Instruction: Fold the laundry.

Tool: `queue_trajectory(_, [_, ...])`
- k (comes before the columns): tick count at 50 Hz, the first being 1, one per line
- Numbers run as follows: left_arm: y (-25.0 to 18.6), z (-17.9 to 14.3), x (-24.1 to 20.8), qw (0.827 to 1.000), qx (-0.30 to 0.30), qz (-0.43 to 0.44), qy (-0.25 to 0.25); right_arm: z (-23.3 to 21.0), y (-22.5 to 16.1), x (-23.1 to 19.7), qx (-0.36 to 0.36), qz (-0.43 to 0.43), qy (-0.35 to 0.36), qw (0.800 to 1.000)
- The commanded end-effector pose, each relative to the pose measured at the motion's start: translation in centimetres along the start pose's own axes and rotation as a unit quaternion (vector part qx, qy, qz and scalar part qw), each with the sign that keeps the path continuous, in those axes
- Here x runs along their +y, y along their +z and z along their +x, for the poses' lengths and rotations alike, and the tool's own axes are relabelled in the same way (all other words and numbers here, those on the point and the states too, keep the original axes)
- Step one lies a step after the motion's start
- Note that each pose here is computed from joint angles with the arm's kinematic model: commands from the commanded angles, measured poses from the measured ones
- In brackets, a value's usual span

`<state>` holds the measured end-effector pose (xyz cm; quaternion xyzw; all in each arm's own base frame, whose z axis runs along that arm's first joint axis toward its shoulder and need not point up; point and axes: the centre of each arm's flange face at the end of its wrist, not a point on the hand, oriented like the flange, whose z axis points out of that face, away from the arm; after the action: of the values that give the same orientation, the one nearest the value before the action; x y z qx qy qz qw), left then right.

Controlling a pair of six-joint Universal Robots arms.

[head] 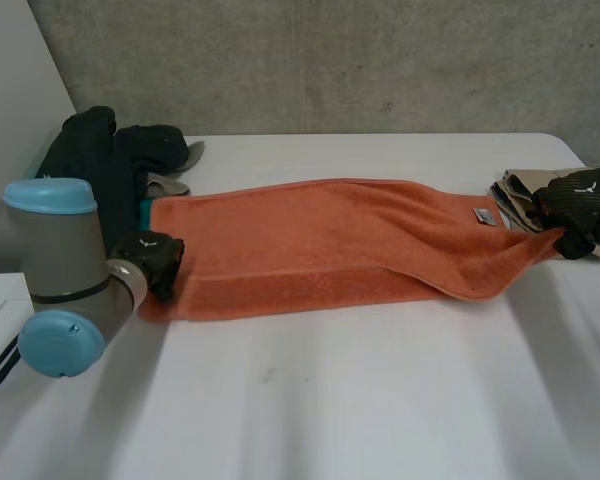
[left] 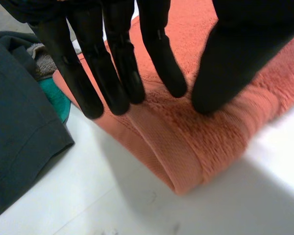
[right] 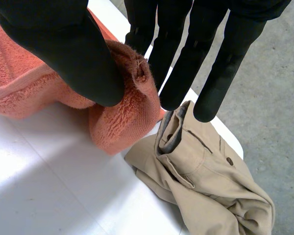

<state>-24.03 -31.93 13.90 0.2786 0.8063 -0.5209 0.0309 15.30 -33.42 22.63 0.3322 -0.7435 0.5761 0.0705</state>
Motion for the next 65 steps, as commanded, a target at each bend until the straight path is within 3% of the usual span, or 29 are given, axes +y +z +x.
queue_trajectory(1, [-1.0,-0.4,-0.2,1.0,-0.01,-0.021,0.002,0.3,0.0,-0.2,0.004,0.001,-0.004,1.0])
queue_trajectory(7, [-4.4,-1.2,-1.8,0.999,-0.015,-0.029,0.007,0.3,-0.6,-0.5,-0.003,-0.006,-0.014,1.0])
queue_trajectory(13, [-6.8,-1.9,-2.4,0.999,-0.01,-0.026,0.02,1.1,-2.4,0.7,-0.023,-0.064,-0.08,0.995])
queue_trajectory(21, [-4.5,-2.1,-3.2,0.998,0.015,0.062,0.008,1.3,-2.3,1.4,-0.025,-0.075,-0.081,0.994])
queue_trajectory(35, [0.6,0.0,0.1,1.0,-0.02,-0.01,0.021,1.0,-0.9,2.3,-0.019,-0.068,-0.055,0.996])
queue_trajectory(52, [0.4,0.2,0.9,0.999,-0.01,-0.041,0.026,1.1,-0.1,2.8,-0.017,-0.068,-0.055,0.996])
queue_trajectory(59, [-1.2,-0.5,-1.0,0.999,-0.023,-0.018,0.024,1.3,-0.2,2.9,-0.015,-0.073,-0.054,0.996])
queue_trajectory(65, [-5.7,-1.7,-3.0,0.999,-0.031,0.014,0.021,1.3,-1.1,2.7,-0.022,-0.083,-0.059,0.995])
